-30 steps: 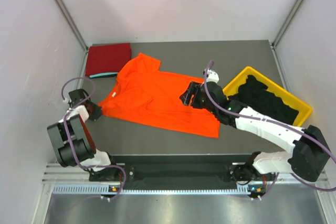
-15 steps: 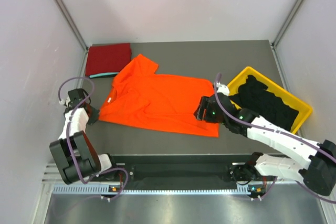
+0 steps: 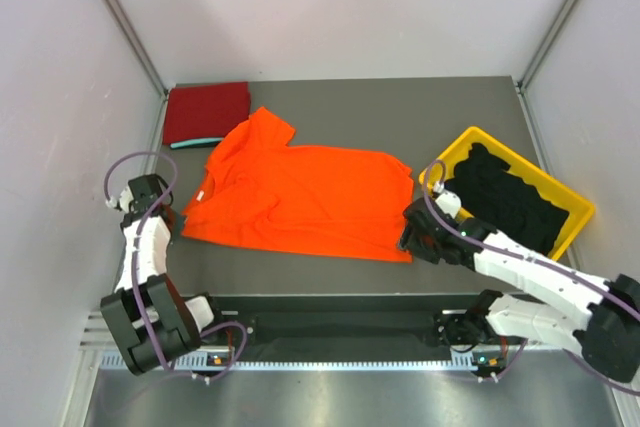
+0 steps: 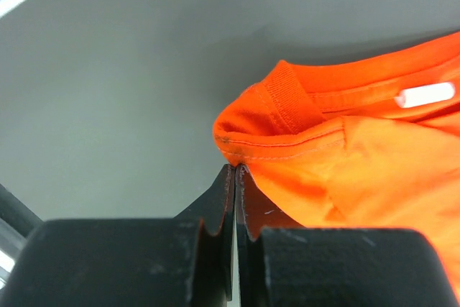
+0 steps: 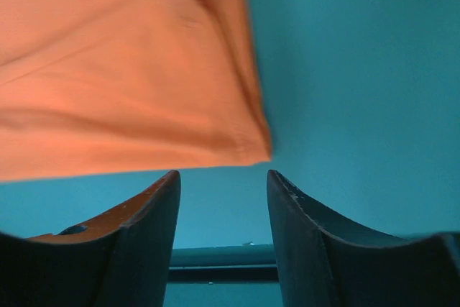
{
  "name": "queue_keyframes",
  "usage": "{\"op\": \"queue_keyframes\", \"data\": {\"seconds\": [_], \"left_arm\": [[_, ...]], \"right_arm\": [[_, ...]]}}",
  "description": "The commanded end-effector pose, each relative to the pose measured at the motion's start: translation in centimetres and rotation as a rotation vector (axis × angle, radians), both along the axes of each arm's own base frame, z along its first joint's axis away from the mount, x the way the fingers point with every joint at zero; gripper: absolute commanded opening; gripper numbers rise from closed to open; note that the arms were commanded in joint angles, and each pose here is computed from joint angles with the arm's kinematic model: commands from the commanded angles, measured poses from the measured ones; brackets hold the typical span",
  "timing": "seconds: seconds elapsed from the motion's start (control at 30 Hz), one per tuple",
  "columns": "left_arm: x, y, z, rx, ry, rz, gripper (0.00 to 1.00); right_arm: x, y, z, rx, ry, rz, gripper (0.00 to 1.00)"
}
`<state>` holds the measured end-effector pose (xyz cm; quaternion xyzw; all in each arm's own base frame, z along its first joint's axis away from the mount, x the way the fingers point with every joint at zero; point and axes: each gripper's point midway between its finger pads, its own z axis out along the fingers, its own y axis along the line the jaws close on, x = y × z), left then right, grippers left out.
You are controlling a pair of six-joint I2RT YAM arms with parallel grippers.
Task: Fold and stack the t-shirts
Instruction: Fold the tshirt
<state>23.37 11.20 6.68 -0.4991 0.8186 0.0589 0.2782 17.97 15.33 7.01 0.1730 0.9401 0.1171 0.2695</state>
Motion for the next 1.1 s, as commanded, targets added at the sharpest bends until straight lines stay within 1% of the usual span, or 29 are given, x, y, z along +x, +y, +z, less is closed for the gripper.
{"op": "queue_keyframes", "data": {"seconds": [0.0, 0.07, 0.17, 0.3, 0.67, 0.8, 0.83, 0.87, 0.93, 0.97, 1.03, 1.07], "left_arm": [[-0.7, 0.1, -1.3, -0.005, 0.042, 0.021, 0.00], [-0.6, 0.0, -1.6, -0.015, 0.044, 0.019, 0.00], [-0.2, -0.3, -1.9, -0.029, 0.036, 0.010, 0.00], [0.0, -0.1, -2.4, -0.027, 0.046, -0.002, 0.00], [0.1, 0.2, -3.1, -0.013, 0.060, -0.009, 0.00], [-0.1, 0.5, -3.0, 0.007, 0.059, -0.009, 0.00], [-0.1, 0.5, -2.9, 0.009, 0.057, -0.008, 0.00], [-0.1, 0.6, -2.9, 0.013, 0.059, -0.009, 0.00], [0.0, 0.7, -2.8, 0.014, 0.056, -0.004, 0.00], [0.0, 0.6, -2.8, 0.014, 0.055, -0.008, 0.00], [0.1, 0.7, -2.7, 0.013, 0.050, -0.004, 0.00], [0.2, 0.7, -2.6, 0.014, 0.047, -0.006, 0.00]], "right_arm": [[0.0, -1.0, -0.5, -0.038, 0.092, -0.189, 0.51], [-0.2, -1.7, -1.0, -0.077, 0.122, -0.241, 0.50], [-0.2, -1.9, -1.4, -0.090, 0.135, -0.279, 0.50], [0.6, -2.5, -1.6, -0.091, 0.082, -0.332, 0.48], [0.7, -1.6, -4.1, -0.048, 0.089, -0.333, 0.45], [0.1, -2.2, -5.3, -0.069, 0.107, -0.333, 0.42], [0.1, -2.2, -5.4, -0.069, 0.104, -0.331, 0.39], [0.3, -2.0, -5.4, -0.059, 0.096, -0.328, 0.32], [0.3, -2.1, -5.8, -0.064, 0.090, -0.317, 0.23], [0.4, -2.0, -5.8, -0.059, 0.083, -0.314, 0.14], [0.4, -2.2, -6.1, -0.072, 0.084, -0.310, 0.02], [0.3, -2.3, -6.2, -0.077, 0.086, -0.303, 0.00]]}}
